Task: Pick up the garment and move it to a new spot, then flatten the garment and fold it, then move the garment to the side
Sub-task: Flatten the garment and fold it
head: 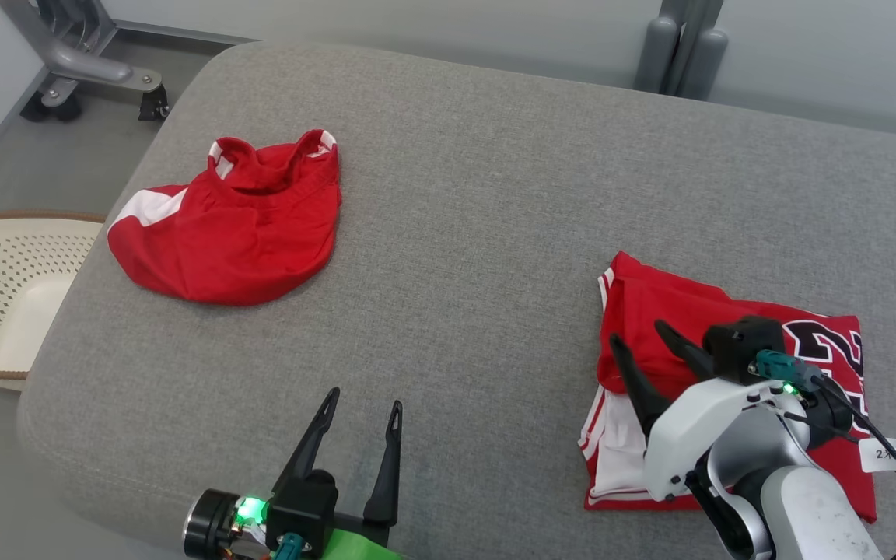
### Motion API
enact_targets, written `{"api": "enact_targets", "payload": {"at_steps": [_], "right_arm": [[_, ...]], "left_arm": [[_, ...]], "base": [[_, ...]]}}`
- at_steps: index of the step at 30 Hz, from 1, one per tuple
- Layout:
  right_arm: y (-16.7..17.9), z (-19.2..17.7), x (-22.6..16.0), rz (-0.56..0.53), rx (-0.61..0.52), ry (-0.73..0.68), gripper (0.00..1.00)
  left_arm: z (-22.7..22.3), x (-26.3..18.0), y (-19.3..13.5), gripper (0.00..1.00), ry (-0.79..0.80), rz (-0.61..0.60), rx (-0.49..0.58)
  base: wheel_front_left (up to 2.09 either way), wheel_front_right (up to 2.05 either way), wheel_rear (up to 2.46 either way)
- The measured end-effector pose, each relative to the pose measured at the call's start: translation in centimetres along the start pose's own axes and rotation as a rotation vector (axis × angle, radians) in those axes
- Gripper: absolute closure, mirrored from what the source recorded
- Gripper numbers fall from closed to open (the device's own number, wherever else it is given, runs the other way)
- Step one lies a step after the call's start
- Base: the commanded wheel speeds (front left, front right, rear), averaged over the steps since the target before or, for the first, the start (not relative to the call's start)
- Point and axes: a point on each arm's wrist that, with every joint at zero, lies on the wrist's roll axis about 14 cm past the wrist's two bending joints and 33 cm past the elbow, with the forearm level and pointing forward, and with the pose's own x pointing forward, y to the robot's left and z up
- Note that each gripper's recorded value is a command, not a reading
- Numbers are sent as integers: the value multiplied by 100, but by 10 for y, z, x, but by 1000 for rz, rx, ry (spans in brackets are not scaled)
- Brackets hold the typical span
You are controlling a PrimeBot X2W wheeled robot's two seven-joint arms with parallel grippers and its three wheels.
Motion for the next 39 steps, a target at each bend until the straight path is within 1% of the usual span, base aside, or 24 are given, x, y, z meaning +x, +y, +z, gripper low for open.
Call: {"api": "enact_targets", "payload": {"at_steps": [4, 8, 9, 11, 14, 18, 21, 26, 28, 33, 39], "right_arm": [[2, 22, -7, 8, 27, -95, 0], [-25, 52, -28, -73, 30, -247, 0], [-37, 56, -36, -109, 21, -278, 0], [-58, 58, -50, -168, 21, -315, 0], [-86, 48, -73, -248, 18, -340, 0], [-103, 36, -100, -306, 15, -387, 0], [-112, 28, -121, -339, -62, -421, 0], [-108, 15, -140, -361, -80, -442, 0], [-108, 11, -148, -382, -69, -447, 0], [-102, 16, -166, -423, -43, -501, 0], [-100, 3, -184, -469, -33, -488, 0]], "left_arm": [[0, 3, -4, 0, -1, -13, -1], [3, 8, -10, 0, -13, -37, 5], [4, 9, -12, 0, -17, -46, 5], [5, 11, -18, 0, -22, -69, 9], [7, 15, -27, 0, -30, -102, 11], [10, 20, -34, 0, -44, -128, 8], [14, 21, -38, 0, -52, -140, -27], [17, 13, -35, 0, -62, -137, -60], [22, 9, -32, 0, -79, -130, -64], [34, 1, -28, 0, -122, -124, -89], [43, -10, -24, 0, -157, -126, -109]], "base": [[0, 0, 0], [0, 0, 0], [0, 0, 0], [0, 0, 0], [0, 0, 0], [0, 0, 0], [0, 0, 0], [0, 0, 0], [0, 0, 0], [0, 0, 0], [0, 0, 0]]}}
